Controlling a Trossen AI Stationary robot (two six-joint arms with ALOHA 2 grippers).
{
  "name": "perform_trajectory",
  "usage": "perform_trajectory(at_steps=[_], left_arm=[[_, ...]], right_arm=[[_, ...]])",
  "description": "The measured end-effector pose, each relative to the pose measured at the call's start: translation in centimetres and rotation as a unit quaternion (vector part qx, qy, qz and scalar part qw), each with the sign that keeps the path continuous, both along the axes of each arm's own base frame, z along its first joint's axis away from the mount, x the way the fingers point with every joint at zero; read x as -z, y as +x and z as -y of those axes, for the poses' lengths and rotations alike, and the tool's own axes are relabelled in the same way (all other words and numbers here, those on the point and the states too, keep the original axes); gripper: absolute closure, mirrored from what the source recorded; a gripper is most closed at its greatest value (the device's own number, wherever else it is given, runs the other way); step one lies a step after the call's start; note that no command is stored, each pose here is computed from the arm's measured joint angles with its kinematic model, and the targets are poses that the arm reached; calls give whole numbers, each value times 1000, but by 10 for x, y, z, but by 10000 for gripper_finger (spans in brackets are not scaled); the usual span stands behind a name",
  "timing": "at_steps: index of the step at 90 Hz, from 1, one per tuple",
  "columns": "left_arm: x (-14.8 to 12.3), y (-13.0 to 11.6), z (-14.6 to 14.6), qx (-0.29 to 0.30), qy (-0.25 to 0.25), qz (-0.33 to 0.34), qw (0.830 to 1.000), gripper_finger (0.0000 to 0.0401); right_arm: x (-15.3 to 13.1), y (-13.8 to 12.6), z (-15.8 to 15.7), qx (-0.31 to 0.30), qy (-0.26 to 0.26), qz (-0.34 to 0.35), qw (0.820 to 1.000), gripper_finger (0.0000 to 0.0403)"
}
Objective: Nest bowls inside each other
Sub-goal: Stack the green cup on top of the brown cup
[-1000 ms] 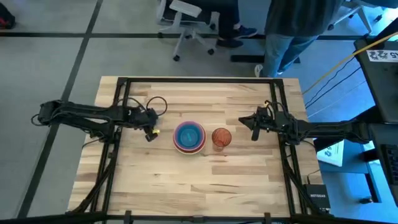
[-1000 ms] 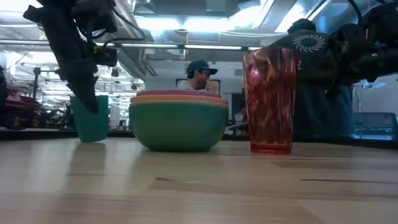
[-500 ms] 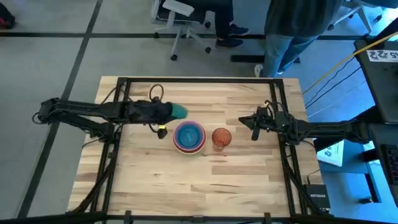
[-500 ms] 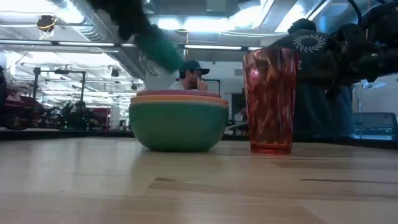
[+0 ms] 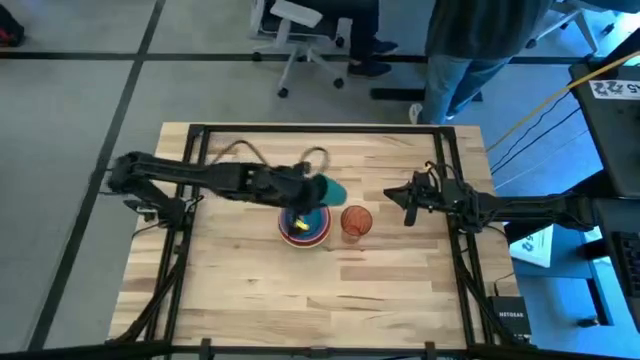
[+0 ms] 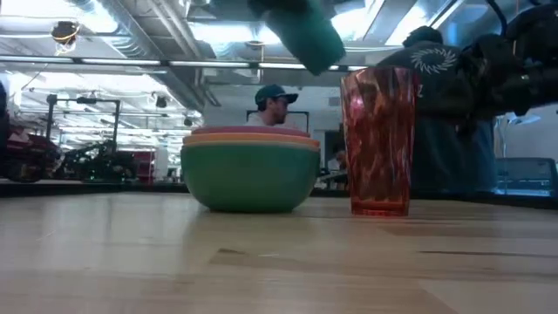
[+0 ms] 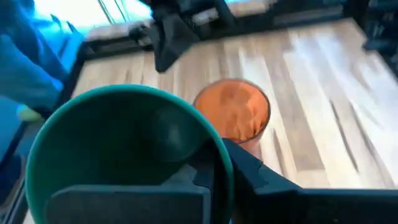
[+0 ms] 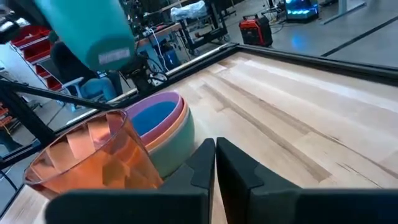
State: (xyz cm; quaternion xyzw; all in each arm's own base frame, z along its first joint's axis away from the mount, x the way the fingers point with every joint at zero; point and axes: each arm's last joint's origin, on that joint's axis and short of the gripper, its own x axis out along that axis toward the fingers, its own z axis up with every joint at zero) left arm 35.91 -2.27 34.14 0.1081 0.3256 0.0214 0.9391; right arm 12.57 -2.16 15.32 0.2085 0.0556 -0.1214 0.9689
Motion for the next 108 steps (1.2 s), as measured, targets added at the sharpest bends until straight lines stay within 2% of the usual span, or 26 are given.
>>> perform_trajectory(at_steps=[19,29,44,69,89,108], left_arm=[[-8,35,15,67,18,-25,997,401],[-6,42,22,79,23,-50,995,401],[-6,46,34,105,27,-53,993,401],[11,56,37,109,23,-74,991,401],[31,66,27,95,17,-107,990,401],[33,69,25,86,12,-99,991,401]], right_arm=[[2,0,-1,-7,15,-8,1000,402],[2,0,-1,-11,16,-8,1000,402],[2,0,-1,-11,17,-8,1000,402],[2,0,-1,-11,17,-9,1000,402],[2,0,-1,-11,17,-8,1000,402],[2,0,-1,-11,18,-9,1000,402]])
